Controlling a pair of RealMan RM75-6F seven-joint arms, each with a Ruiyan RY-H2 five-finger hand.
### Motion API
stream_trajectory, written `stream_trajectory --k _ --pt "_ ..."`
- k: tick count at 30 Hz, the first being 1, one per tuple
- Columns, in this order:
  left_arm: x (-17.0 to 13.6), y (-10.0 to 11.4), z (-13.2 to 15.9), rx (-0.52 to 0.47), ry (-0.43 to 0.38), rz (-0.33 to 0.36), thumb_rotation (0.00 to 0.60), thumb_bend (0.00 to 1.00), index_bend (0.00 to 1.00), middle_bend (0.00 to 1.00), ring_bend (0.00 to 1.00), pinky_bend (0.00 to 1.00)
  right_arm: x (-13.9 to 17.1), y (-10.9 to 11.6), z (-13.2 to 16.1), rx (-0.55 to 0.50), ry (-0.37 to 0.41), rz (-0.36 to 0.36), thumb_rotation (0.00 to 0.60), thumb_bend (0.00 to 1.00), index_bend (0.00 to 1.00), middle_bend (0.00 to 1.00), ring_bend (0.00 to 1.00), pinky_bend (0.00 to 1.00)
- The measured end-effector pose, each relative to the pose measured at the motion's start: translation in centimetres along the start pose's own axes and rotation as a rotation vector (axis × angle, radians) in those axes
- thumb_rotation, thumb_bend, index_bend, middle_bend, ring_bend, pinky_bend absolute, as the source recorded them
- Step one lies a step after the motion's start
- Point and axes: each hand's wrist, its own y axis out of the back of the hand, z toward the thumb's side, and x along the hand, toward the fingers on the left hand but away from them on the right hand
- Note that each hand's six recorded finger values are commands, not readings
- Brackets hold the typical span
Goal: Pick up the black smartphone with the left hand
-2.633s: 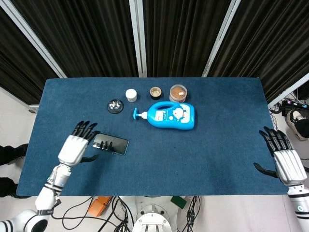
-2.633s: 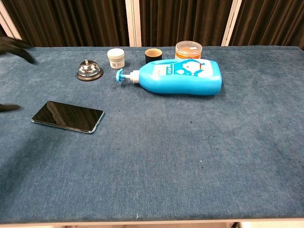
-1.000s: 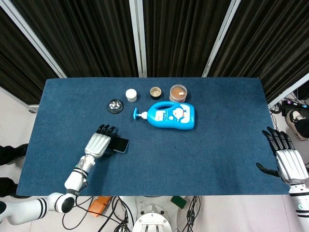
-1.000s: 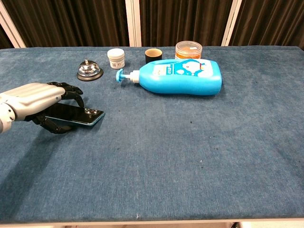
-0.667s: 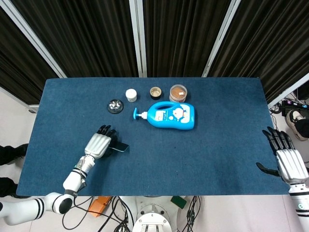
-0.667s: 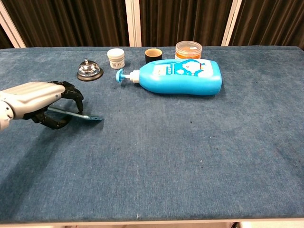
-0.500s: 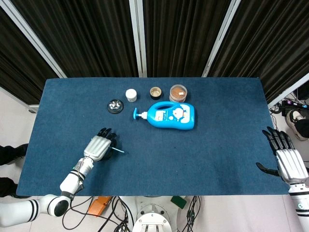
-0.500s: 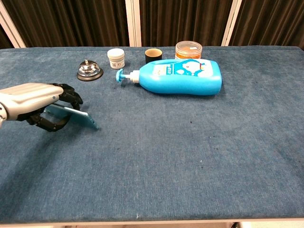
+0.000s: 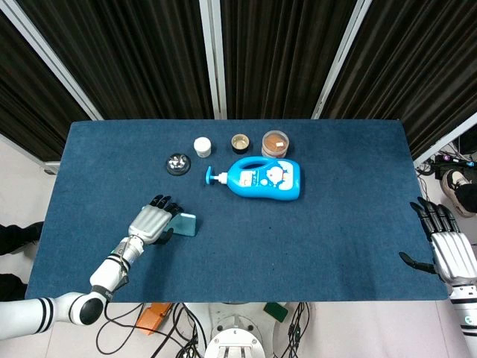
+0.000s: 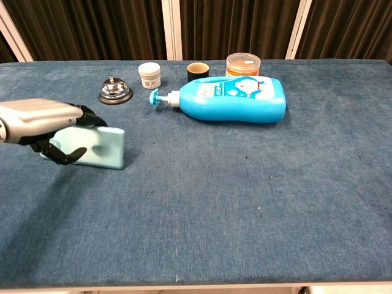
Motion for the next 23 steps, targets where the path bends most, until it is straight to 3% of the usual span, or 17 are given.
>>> stream_trajectory --k 4,7,9,13,18,23 --pt "-0.3 1.0 -0.3 -0.022 0.012 0.036 0.6 0.51 0.14 0.11 0.02 0.01 0.1 0.1 -0.1 0.001 0.0 -0.003 0.6 0.28 0.0 0.05 0.0 0.0" --pt "-0.8 2.0 -0.9 -0.051 0.031 0.09 0.6 0.44 0.14 0.11 0.02 0.01 0.1 0.2 -0.1 0.003 -0.001 -0.005 0.6 0.28 0.0 0.05 0.0 0.0" --pt "-1.4 2.8 -1.6 -0.082 0.055 0.145 0.6 0.32 0.14 0.11 0.03 0.01 0.1 0.2 -0.2 0.004 -0.002 -0.007 0.6 0.28 0.0 0.05 0.0 0.0" --pt "-3.2 4.5 -4.0 -0.14 0.127 0.285 0.6 0.21 0.14 0.11 0.04 0.01 0.1 0.4 -0.2 0.006 -0.004 -0.01 0.6 0.28 0.0 0.05 0.0 0.0" --pt "-8.1 5.2 -8.7 -0.201 0.249 0.469 0.6 0.14 0.14 0.11 0.04 0.01 0.1 0.5 0.0 0.008 0.003 -0.015 0.6 0.28 0.0 0.05 0.0 0.0" --pt "-14.3 3.4 -12.7 -0.218 0.339 0.509 0.6 0.14 0.14 0.11 0.04 0.01 0.0 0.5 0.5 0.012 0.011 -0.017 0.6 0.28 0.0 0.05 0.0 0.0"
